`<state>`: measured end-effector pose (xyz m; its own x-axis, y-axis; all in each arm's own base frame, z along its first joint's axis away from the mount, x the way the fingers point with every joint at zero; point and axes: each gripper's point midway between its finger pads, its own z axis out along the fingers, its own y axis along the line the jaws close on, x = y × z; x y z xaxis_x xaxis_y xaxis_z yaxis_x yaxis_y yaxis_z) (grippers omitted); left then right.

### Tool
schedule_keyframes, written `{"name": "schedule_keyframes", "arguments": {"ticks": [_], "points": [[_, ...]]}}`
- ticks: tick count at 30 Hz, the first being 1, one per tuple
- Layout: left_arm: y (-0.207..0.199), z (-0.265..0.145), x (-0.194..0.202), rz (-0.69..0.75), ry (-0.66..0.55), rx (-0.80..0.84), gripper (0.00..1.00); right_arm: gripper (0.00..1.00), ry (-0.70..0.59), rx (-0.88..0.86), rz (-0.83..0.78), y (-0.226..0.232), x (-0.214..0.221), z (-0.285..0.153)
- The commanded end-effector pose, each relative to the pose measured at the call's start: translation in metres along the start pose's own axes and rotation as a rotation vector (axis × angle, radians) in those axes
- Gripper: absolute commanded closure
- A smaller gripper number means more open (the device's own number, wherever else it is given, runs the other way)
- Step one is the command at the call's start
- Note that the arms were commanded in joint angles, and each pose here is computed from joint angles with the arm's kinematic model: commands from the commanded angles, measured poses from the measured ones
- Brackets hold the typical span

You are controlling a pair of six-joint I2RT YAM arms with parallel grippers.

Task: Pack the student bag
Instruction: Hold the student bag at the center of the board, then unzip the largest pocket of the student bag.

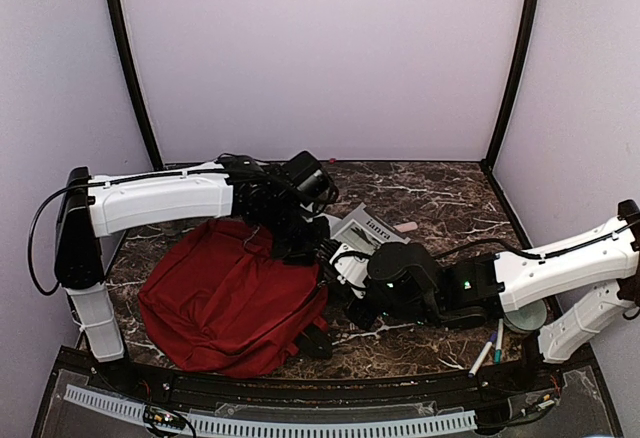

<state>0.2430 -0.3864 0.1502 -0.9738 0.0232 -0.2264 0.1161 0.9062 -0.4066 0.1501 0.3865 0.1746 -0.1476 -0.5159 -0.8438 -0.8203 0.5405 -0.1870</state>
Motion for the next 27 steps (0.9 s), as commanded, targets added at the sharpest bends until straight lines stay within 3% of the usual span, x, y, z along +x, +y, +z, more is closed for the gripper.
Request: {"name": "schedule_keyframes", "arguments": {"ticks": [1,5,9,19,27], "points": [[0.002,-0.003,0.017,0.085,0.057,-0.049,0.61,1.0,-0.054,0.008,0.009,-0.001,-0.018,-0.006],[0.006,-0.001,0.021,0.097,0.07,-0.072,0.7,1.0,-0.052,0.013,0.01,-0.002,-0.017,-0.007],[0.014,-0.004,0.022,0.115,0.069,-0.107,0.99,1.0,-0.055,0.025,0.012,-0.006,-0.016,-0.009],[0.017,0.0,0.015,0.088,0.047,-0.141,1.0,1.0,-0.073,-0.13,0.018,0.019,-0.013,-0.017],[0.013,0.0,-0.029,-0.002,-0.022,-0.088,1.0,1.0,-0.137,-0.317,0.012,0.055,-0.041,-0.029]]}}
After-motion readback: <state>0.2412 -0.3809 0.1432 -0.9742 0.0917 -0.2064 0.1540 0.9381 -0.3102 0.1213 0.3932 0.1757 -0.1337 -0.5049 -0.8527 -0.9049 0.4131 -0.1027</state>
